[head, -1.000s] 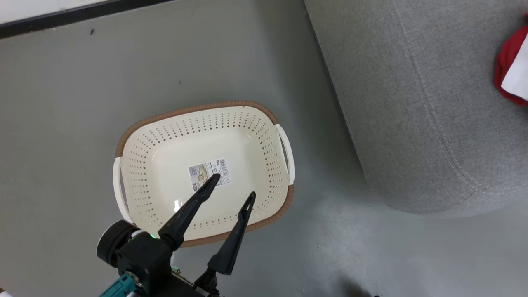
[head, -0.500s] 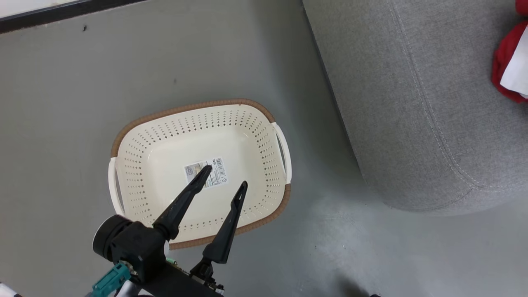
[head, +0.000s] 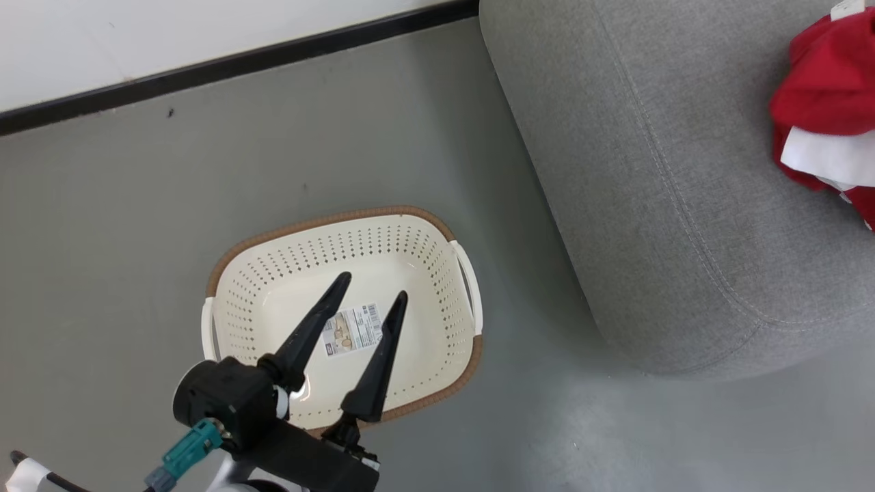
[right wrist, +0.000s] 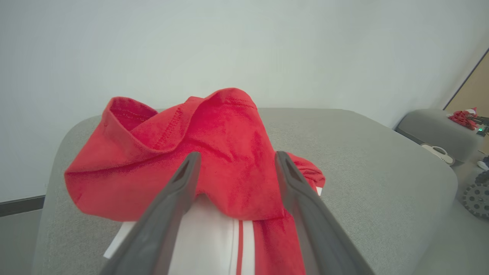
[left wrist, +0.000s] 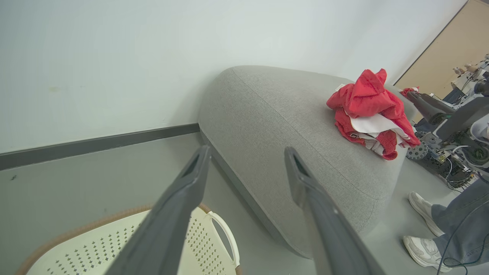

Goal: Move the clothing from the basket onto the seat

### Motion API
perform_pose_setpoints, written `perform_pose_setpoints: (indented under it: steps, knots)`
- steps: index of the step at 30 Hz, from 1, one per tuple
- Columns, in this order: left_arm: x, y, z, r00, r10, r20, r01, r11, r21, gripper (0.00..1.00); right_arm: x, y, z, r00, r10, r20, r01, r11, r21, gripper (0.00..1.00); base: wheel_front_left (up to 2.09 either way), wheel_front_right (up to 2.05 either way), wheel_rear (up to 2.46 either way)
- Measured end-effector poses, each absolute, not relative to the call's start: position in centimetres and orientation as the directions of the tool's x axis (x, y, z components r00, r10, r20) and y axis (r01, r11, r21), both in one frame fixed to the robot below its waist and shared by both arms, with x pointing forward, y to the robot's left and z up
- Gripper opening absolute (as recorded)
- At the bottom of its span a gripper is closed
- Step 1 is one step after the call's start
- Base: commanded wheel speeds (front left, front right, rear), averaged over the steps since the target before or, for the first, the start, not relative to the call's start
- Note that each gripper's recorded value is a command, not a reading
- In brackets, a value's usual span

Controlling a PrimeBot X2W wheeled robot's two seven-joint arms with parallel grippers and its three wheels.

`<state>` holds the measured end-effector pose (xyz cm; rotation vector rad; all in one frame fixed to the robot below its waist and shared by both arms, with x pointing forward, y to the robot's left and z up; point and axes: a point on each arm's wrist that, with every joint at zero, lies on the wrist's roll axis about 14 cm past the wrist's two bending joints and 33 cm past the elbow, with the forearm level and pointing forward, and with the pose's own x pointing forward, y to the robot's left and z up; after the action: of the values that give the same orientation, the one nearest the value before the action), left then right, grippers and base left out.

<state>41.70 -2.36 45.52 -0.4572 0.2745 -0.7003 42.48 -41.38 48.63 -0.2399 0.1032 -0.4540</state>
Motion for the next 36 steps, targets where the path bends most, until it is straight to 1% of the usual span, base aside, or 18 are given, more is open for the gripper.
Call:
perform_pose_setpoints:
  steps: [5, 11, 14, 22, 30, 36]
  knots:
    - [42.7, 0.1, 45.7, 0.805, -0.585, -0.1, 0.492, 0.752, -0.439, 1.0, 41.7, -39.1, 49.7, 0.914, -0.405, -0.008, 0.395, 0.895, -0.209, 1.0, 0.0, 0.0, 0.0]
    - [42.7, 3.4, 45.7, 0.872, -0.477, -0.112, 0.408, 0.833, -0.374, 1.0, 41.9, -35.1, 50.5, 0.951, -0.308, 0.025, 0.308, 0.938, -0.162, 1.0, 0.0, 0.0, 0.0]
    - [42.4, 4.9, 45.7, 0.897, -0.428, -0.114, 0.364, 0.859, -0.36, 1.0, 42.0, -32.9, 50.4, 0.966, -0.257, 0.029, 0.258, 0.957, -0.13, 1.0, 0.0, 0.0, 0.0]
    - [41.8, 9.8, 46.5, 0.964, -0.252, -0.086, 0.21, 0.918, -0.338, 1.0, 43.5, -26.6, 50.3, 0.997, -0.064, 0.036, 0.067, 0.993, -0.095, 1.0, 0.0, 0.0, 0.0]
    - [39.7, 16.4, 46.2, 0.993, -0.053, -0.107, 0.017, 0.949, -0.315, 1.0, 44.1, -20.1, 49.6, 0.995, 0.091, 0.029, -0.09, 0.995, -0.031, 1.0, 0.0, 0.0, 0.0]
    - [37.4, 19.9, 46.1, 0.992, 0.053, -0.114, -0.085, 0.952, -0.293, 1.0, 43.0, -16.0, 47.9, 0.986, 0.167, -0.015, -0.167, 0.986, 0.023, 1.0, 0.0, 0.0, 0.0]
